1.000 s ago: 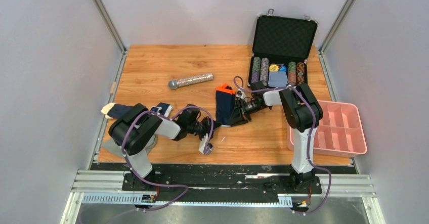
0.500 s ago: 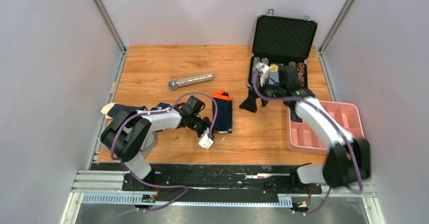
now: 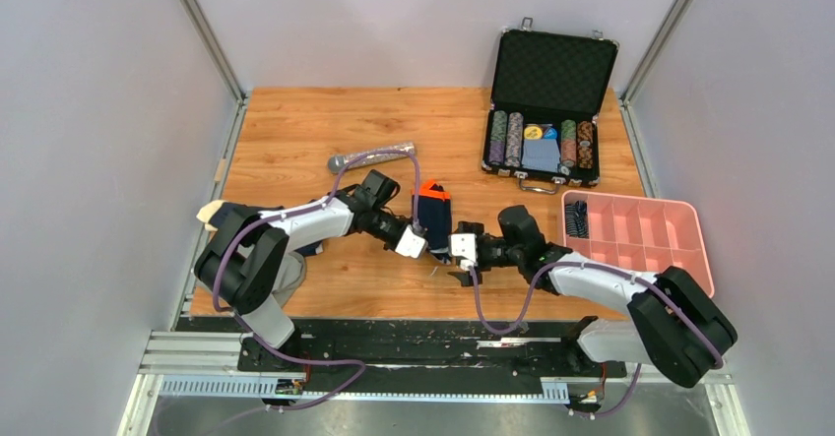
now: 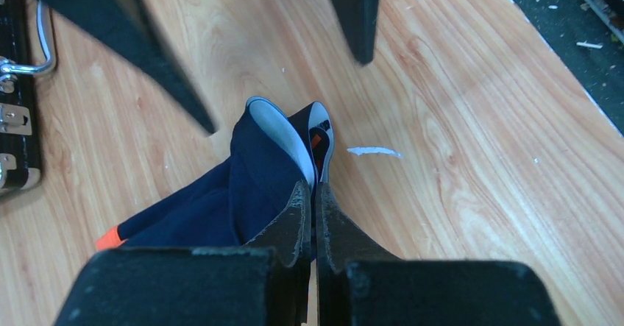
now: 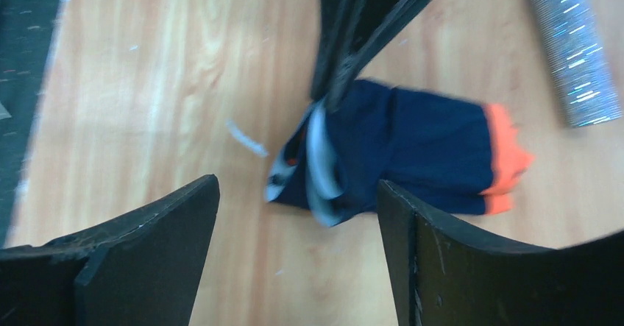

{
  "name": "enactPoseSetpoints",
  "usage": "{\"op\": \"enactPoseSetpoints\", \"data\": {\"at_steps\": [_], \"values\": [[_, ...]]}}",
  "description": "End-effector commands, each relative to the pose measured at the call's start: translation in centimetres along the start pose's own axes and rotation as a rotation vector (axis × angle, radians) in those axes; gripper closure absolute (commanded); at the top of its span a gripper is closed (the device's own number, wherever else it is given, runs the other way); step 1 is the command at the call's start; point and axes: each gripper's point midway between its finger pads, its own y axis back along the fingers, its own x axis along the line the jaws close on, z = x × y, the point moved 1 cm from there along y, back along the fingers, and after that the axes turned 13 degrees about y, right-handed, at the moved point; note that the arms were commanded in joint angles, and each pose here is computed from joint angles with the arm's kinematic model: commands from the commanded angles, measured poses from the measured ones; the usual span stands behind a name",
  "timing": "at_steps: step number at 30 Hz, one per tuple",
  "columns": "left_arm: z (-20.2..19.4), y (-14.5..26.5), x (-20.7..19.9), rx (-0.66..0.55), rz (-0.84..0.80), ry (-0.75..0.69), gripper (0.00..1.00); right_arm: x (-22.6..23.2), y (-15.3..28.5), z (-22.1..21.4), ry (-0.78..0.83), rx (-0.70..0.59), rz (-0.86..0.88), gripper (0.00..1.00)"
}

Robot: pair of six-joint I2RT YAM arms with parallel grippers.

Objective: Roll the underwear
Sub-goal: Roll the underwear to the center of the board.

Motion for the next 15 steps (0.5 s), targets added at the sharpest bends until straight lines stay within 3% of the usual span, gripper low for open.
{"op": "enactPoseSetpoints", "data": {"at_steps": [1,5,15], "values": [[1.0,0.1,-1.0,-0.074,-0.030,0.103,1.00,-6.6,-0.1,3.7,0.312,-0.080,-0.233,0.18],[1.1,0.2,-0.4,-0.095,-0.008,0.141,1.00,-5.2,-0.4,4.5,0.346,-0.105,-0.234,0.11],[1.2,1.4,1.9,-0.146,0.065,0.296,1.00,-3.4,-1.7,3.3,0.295,-0.095,-0.160,0.17]]}}
